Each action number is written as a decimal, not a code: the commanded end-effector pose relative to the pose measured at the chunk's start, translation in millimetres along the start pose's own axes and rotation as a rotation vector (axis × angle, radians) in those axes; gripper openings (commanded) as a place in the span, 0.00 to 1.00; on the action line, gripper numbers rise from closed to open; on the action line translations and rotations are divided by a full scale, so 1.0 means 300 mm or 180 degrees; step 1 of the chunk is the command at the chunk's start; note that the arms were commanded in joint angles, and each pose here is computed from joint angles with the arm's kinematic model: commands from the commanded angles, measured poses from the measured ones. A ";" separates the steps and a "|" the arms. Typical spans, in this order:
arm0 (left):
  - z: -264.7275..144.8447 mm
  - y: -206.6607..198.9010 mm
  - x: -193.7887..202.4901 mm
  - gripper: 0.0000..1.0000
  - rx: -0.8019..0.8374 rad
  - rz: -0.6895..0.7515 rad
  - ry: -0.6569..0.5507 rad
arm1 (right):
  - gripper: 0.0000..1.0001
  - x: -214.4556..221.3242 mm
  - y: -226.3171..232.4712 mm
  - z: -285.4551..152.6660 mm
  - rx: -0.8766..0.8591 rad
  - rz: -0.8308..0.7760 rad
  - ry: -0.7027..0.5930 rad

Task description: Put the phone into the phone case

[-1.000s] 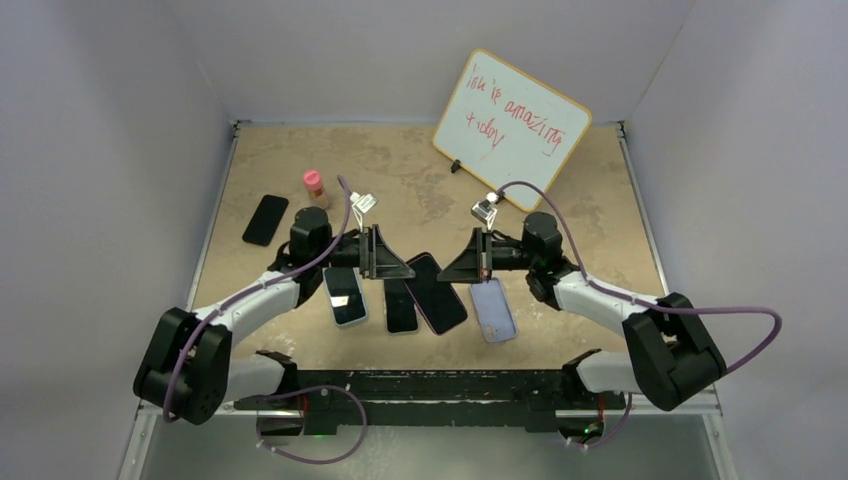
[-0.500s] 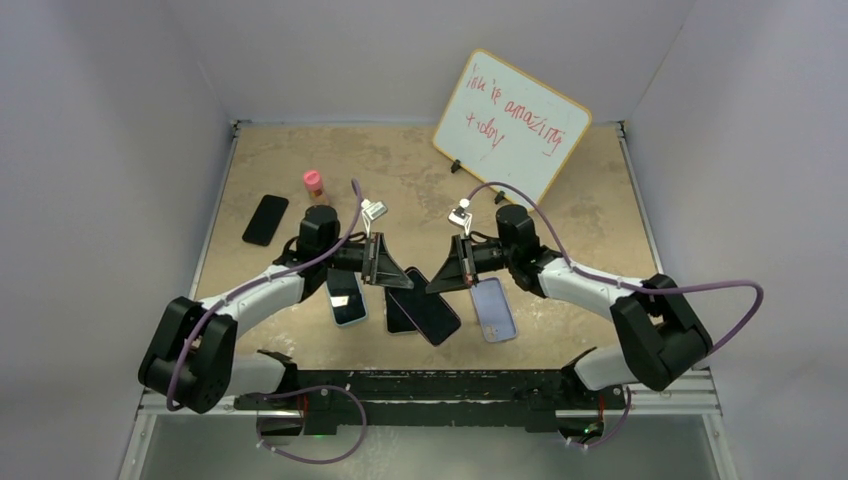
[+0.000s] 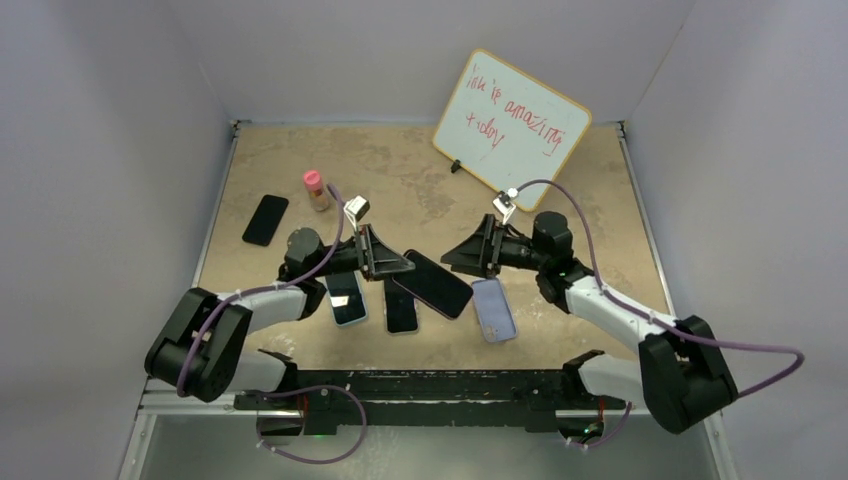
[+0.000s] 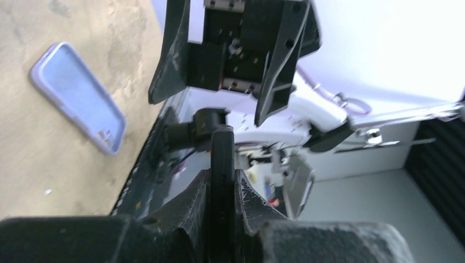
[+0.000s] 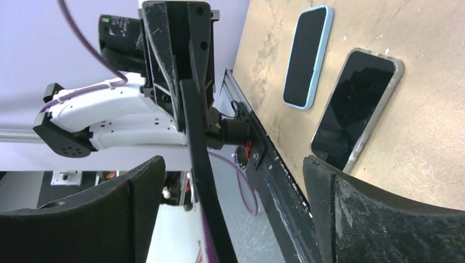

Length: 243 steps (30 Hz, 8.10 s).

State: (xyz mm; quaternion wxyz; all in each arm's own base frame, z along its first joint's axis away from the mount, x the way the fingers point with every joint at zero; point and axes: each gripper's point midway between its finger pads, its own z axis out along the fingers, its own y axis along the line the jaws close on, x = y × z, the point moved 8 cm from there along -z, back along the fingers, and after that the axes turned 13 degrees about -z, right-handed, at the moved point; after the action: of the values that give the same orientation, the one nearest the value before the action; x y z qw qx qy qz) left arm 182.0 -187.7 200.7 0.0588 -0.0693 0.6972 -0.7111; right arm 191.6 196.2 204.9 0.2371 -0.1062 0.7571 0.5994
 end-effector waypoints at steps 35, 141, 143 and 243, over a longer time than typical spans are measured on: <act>-0.026 -0.152 -0.038 0.32 0.1184 0.0018 -0.0503 | 0.00 -0.024 0.119 -0.110 -0.0534 0.0220 -0.1204; -0.032 -0.167 -0.024 0.00 0.0062 0.1013 -0.0348 | 0.37 0.001 0.110 -0.044 0.0145 -0.0141 -0.0650; -0.030 -0.150 -0.034 0.00 -0.0101 0.0996 -0.0367 | 0.20 -0.001 0.110 -0.043 0.0149 -0.0161 -0.0663; -0.514 0.039 -0.477 0.88 -0.3256 0.1250 -0.2684 | 0.97 -0.031 -0.195 -0.100 0.1660 -0.0299 -0.0549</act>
State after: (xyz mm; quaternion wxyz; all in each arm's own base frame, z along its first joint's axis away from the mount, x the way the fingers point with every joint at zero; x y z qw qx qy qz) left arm 272.3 -33.4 165.3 0.3672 -0.2061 0.8917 -0.1662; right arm 220.4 150.3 163.9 0.3481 -0.0044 0.8604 0.3721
